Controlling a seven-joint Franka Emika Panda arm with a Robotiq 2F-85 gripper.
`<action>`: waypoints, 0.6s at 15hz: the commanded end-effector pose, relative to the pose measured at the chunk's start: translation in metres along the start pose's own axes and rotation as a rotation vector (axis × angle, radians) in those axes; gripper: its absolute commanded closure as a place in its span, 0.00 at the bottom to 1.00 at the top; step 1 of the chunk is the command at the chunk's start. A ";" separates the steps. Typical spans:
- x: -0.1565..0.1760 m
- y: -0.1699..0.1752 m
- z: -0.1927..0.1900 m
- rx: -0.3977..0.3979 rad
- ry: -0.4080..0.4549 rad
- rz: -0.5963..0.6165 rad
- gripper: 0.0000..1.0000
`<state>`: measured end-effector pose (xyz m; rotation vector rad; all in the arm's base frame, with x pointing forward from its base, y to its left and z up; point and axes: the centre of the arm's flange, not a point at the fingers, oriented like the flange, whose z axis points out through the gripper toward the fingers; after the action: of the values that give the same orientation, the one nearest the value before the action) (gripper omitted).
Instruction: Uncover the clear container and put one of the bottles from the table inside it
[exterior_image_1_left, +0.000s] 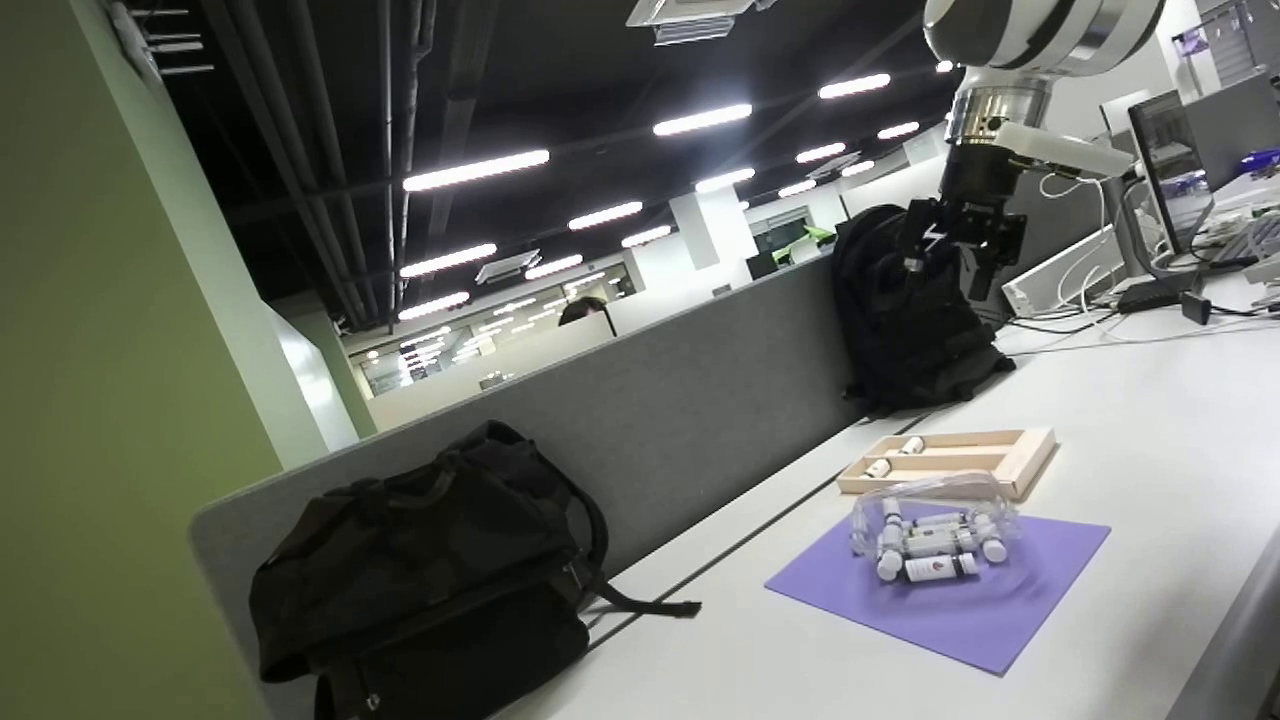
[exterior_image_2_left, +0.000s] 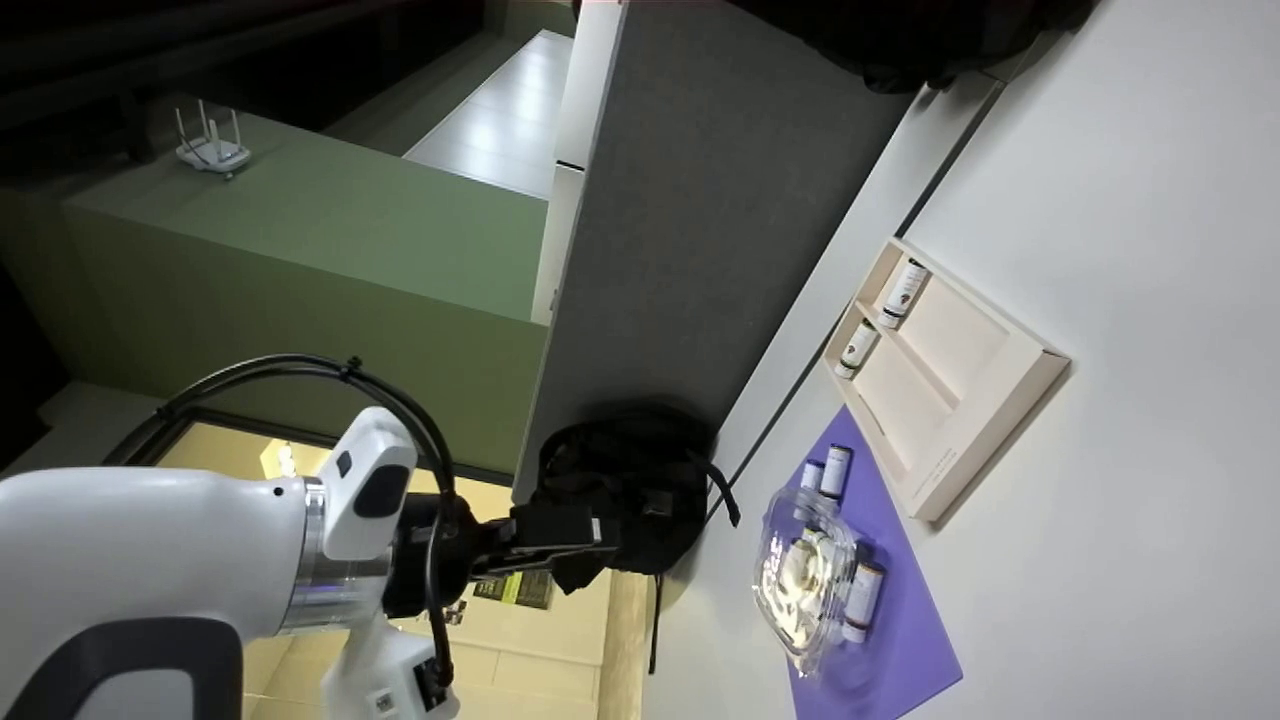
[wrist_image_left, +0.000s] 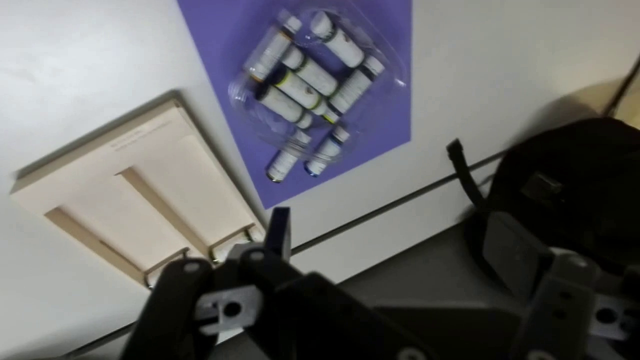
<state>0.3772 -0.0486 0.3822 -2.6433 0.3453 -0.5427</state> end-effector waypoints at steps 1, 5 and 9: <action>-0.017 -0.010 0.008 0.197 0.052 0.023 0.00; -0.008 -0.020 0.009 0.247 0.037 0.016 0.00; -0.009 -0.021 0.010 0.276 0.034 0.015 0.00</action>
<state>0.3761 -0.0235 0.3805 -2.3672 0.2778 -0.5861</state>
